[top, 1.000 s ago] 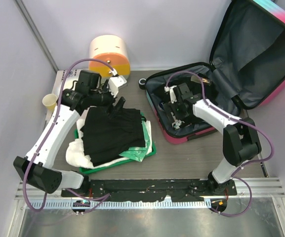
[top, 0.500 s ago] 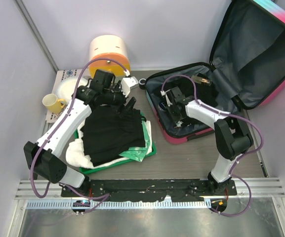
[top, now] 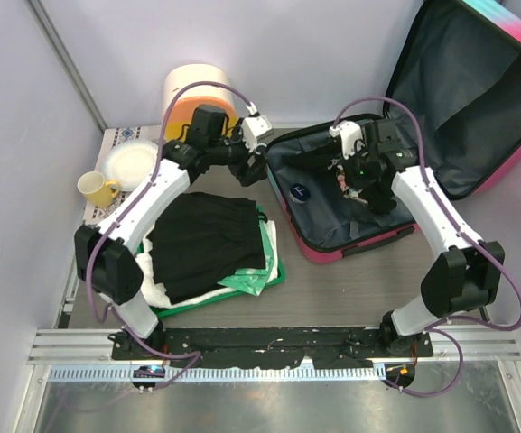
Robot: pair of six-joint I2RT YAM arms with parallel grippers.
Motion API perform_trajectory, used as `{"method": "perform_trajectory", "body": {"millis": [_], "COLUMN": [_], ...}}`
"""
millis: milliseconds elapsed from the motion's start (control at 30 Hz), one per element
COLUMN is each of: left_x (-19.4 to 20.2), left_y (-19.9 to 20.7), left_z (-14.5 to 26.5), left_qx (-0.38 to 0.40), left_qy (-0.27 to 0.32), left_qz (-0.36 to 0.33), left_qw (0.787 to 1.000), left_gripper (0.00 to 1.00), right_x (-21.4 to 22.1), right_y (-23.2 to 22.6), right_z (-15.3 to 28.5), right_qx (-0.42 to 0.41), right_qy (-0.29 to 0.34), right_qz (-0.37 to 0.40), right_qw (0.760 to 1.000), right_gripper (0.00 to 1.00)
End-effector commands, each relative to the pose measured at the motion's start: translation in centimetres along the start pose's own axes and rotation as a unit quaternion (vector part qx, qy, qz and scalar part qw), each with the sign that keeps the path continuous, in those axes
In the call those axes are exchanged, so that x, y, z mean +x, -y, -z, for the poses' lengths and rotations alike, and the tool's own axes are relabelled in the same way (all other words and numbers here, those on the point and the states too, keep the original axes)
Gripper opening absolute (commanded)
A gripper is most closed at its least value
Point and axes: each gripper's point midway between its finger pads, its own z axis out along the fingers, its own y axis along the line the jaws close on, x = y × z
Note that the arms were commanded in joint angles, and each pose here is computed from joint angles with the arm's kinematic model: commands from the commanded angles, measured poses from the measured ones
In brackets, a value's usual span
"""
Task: Open, take out, and arrange the luggage
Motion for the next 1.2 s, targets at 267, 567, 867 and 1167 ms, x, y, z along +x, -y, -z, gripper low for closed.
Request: {"method": "perform_trajectory", "body": {"millis": [267,567,867,1167], "left_x": [-5.6,-3.1,-1.0,-4.7], "left_y": [0.3,1.9,0.9,0.3], "left_z": [-10.7,-17.8,-23.7,-21.6], "left_qx": [-0.012,0.043,0.028,0.018], "left_qy": [0.129,0.133,0.125,0.159], "left_qz": [-0.157,-0.146,-0.111,-0.084], "left_qw": [0.979,0.979,0.986,0.984], "left_gripper": [0.80,0.79,0.72,0.00], "right_x": [-3.7,-4.6,-4.6,-5.6], "right_y": [1.8,3.3,4.1,7.1], "right_z": [6.8,9.1,11.0,13.5], "right_qx": [-0.024,-0.012,-0.002,0.036], "right_qy": [0.087,0.114,0.127,0.154], "right_qz": [0.047,0.034,0.035,0.026], "right_qw": [0.995,0.993,0.991,0.987], "right_gripper": [0.01,0.01,0.01,0.01]}}
